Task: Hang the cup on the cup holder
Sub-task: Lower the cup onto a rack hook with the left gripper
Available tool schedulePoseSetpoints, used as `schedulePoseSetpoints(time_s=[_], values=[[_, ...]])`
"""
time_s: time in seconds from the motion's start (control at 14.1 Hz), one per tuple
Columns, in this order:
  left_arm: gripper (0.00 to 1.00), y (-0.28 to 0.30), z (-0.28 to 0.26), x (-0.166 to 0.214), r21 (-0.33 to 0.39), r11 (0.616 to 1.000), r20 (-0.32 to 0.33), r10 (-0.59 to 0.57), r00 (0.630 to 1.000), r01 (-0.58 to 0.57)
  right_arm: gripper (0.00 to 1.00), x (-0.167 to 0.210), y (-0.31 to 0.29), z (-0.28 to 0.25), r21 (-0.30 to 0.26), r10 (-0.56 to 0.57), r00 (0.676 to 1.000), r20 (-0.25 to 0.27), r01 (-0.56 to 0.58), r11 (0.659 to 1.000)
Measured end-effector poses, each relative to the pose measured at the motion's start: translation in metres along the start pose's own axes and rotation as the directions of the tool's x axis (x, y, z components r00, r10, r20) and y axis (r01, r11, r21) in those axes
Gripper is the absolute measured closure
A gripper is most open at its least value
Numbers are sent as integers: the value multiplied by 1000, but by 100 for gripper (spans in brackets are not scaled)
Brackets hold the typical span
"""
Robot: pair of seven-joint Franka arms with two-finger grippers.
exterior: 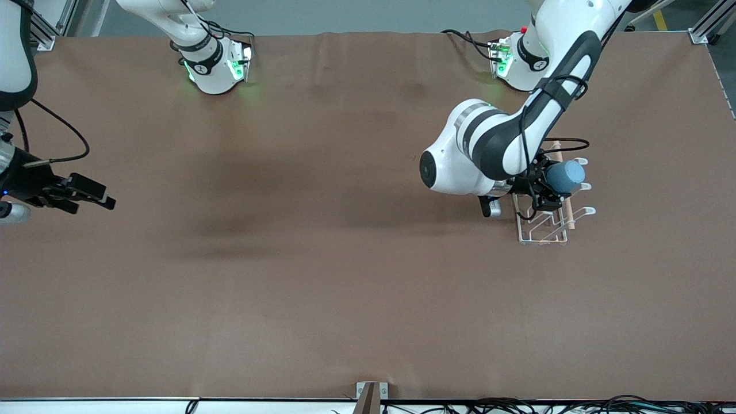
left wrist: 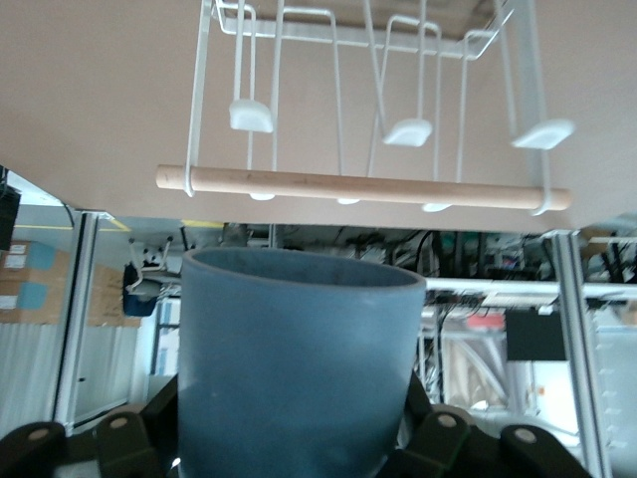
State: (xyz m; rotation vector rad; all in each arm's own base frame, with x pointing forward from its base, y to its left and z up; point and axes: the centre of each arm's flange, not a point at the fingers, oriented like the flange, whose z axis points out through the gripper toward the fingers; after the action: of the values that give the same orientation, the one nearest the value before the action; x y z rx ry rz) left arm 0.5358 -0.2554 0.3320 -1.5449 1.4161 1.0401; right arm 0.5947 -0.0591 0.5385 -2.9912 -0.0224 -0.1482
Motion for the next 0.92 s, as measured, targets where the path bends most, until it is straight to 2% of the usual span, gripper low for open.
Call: schedulePoseSetpoints(time_s=[0.14,0.43,0.92], values=[[20,-4,10,19,19,999,38,50,998,-51,0,-8,-7,-26,-56,-5,1000,1,5,998],[20,-7,23,53,46,993,92,106,990,-110,0,-43,-16,-69,-114,17,998,63,-10,993],[20,-13,33,62,63,991,137,108,985,-118,0,-38,-5,-100,-132,53,999,2,-52,990]])
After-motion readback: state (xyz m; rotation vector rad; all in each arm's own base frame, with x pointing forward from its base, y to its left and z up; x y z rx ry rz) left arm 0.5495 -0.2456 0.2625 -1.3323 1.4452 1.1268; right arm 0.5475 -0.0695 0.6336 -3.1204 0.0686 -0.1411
